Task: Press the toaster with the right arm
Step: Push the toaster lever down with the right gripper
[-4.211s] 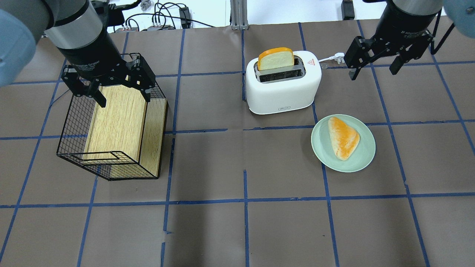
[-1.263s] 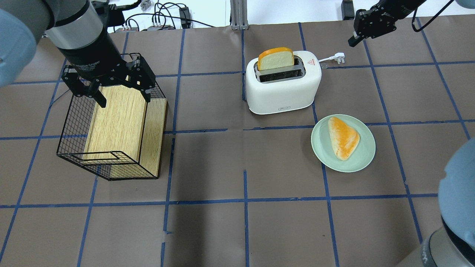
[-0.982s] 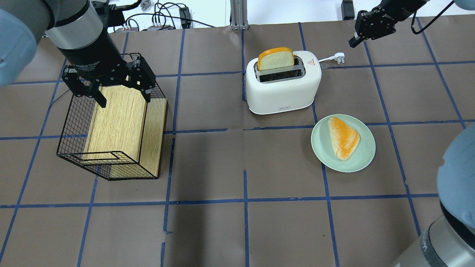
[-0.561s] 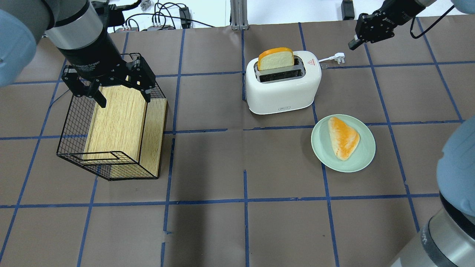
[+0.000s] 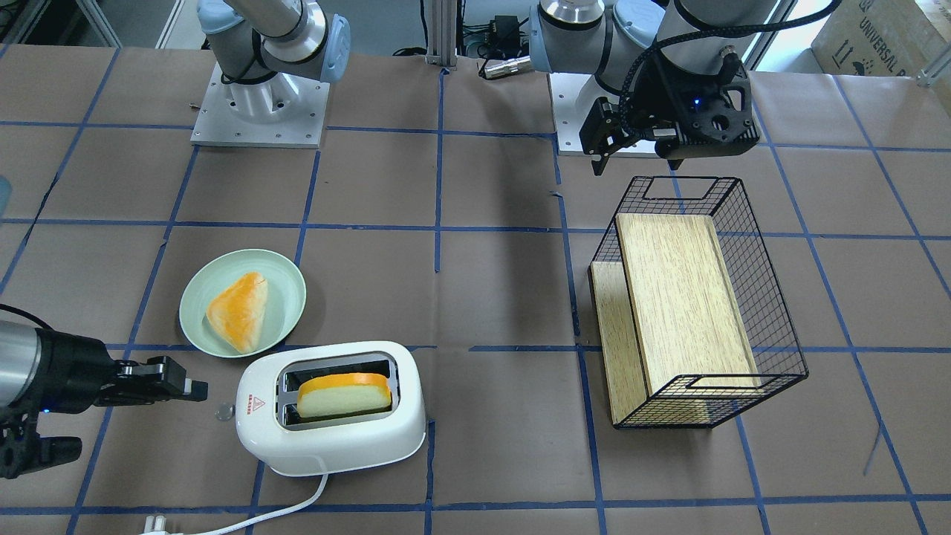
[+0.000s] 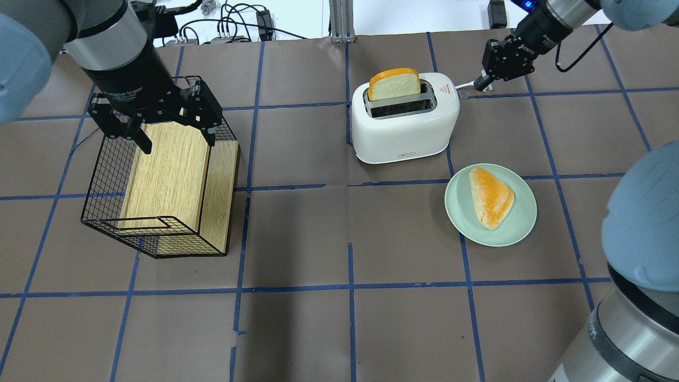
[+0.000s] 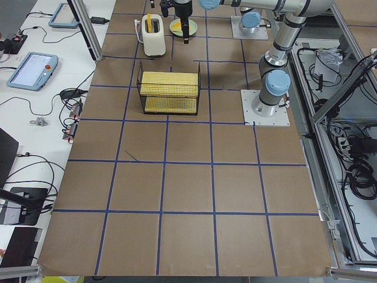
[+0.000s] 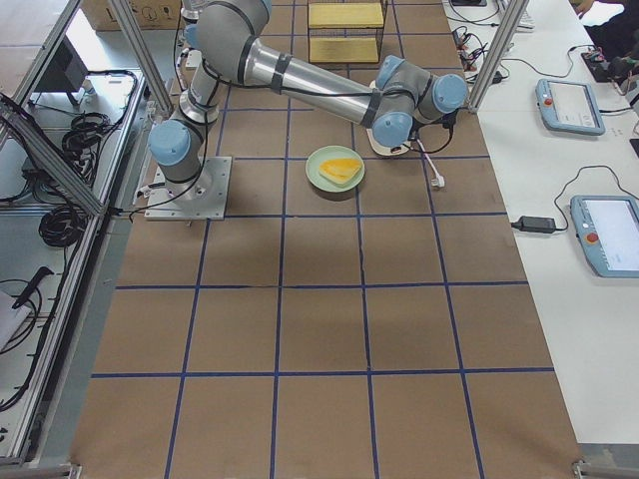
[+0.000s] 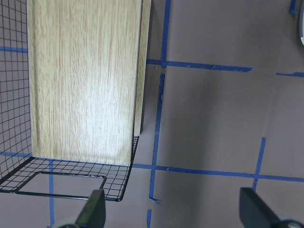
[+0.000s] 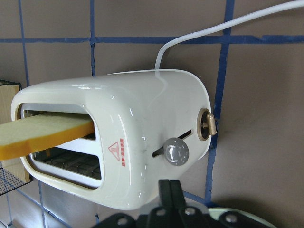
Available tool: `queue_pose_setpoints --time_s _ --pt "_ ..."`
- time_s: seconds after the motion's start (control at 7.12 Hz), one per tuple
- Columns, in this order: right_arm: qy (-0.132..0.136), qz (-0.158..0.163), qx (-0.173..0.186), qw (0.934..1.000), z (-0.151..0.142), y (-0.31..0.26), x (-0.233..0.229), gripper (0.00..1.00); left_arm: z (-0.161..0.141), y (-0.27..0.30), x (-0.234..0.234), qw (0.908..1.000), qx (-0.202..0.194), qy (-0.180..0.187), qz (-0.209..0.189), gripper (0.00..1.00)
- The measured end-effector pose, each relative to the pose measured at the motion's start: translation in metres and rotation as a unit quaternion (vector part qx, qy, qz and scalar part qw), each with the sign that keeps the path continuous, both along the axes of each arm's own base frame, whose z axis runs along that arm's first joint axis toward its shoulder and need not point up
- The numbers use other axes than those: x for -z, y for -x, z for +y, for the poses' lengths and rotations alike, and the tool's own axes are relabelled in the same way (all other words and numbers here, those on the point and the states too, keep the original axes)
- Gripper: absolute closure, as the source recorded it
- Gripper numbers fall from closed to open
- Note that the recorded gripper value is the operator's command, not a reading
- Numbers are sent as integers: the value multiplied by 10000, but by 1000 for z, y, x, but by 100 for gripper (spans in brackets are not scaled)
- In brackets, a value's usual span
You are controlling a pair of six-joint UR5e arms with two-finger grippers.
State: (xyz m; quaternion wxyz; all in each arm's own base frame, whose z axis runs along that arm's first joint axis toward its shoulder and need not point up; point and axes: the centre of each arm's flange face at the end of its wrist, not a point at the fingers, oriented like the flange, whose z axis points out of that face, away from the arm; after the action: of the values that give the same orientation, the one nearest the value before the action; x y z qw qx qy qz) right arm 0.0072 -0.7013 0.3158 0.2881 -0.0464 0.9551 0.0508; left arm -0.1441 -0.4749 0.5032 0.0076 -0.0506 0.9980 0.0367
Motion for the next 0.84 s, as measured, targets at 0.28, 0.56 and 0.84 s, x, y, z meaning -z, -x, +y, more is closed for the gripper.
queue_pose_setpoints --time_s 0.28,0.56,0.84 --pt "-82 -21 -56 9999 -2 -7 11 100 0 0 0 10000 0 -1 0 0" --pt "-131 -34 -67 9999 -4 -9 18 100 0 0 0 10000 0 -5 0 0" --pt "-224 -55 -60 9997 -6 -6 31 100 0 0 0 10000 0 -3 0 0"
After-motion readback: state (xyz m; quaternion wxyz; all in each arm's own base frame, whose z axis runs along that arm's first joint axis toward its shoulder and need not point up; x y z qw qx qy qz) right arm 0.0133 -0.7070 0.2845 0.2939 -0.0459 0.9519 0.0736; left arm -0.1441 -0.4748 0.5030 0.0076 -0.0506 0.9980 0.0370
